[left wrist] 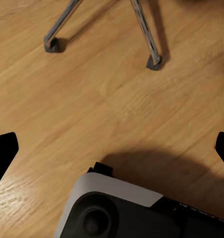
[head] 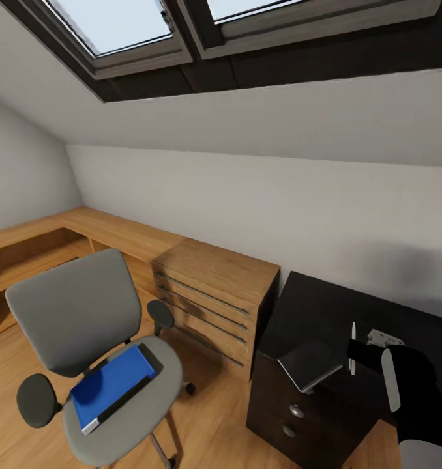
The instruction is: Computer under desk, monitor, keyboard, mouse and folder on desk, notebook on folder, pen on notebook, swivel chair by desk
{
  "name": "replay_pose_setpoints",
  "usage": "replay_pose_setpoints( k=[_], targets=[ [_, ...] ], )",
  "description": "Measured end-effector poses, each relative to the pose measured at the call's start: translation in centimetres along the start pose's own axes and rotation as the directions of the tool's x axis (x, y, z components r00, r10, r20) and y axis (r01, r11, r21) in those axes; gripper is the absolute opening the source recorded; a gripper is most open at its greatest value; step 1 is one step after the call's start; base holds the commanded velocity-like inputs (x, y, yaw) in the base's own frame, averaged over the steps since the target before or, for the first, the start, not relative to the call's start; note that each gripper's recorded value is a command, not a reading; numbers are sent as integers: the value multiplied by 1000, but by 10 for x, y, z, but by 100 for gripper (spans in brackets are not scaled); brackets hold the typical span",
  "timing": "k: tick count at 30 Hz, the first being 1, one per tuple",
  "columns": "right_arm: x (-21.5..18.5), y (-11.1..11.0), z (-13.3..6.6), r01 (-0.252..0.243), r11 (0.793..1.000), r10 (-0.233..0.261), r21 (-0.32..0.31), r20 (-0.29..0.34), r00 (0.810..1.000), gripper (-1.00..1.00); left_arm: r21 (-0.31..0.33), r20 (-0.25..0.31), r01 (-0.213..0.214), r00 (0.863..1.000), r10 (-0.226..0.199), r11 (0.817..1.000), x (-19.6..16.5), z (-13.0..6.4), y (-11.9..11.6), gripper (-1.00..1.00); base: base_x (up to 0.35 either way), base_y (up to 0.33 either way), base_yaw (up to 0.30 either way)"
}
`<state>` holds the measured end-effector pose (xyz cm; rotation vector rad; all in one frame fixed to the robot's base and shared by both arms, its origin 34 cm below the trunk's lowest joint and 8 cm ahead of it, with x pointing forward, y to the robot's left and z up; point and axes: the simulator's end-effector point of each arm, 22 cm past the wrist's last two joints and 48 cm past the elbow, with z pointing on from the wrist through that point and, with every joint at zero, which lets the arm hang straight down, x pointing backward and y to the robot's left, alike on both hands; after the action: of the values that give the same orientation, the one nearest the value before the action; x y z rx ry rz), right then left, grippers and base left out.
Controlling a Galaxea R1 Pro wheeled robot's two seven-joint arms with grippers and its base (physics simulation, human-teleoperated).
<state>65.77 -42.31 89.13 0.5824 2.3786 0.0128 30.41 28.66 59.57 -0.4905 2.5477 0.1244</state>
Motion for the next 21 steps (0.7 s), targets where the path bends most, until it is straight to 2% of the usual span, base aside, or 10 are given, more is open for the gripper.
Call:
replay_pose_setpoints(
  k=[9,14,21],
  targets=[
    [7,-2,12,6,1000,-6,5,10,1000,-100,0,0,0,1000,0,1000,0,0,0,100,0,-9,-233],
    [8,-3,14,8,1000,-8,9,13,1000,-100,0,0,0,1000,0,1000,0,0,0,100,0,-52,-64],
    [11,-5,19,14,1000,-14,18,14,1000,-100,1,-2,0,1000,0,1000,1,0,-1,100,0,-239,-11]
  ],
)
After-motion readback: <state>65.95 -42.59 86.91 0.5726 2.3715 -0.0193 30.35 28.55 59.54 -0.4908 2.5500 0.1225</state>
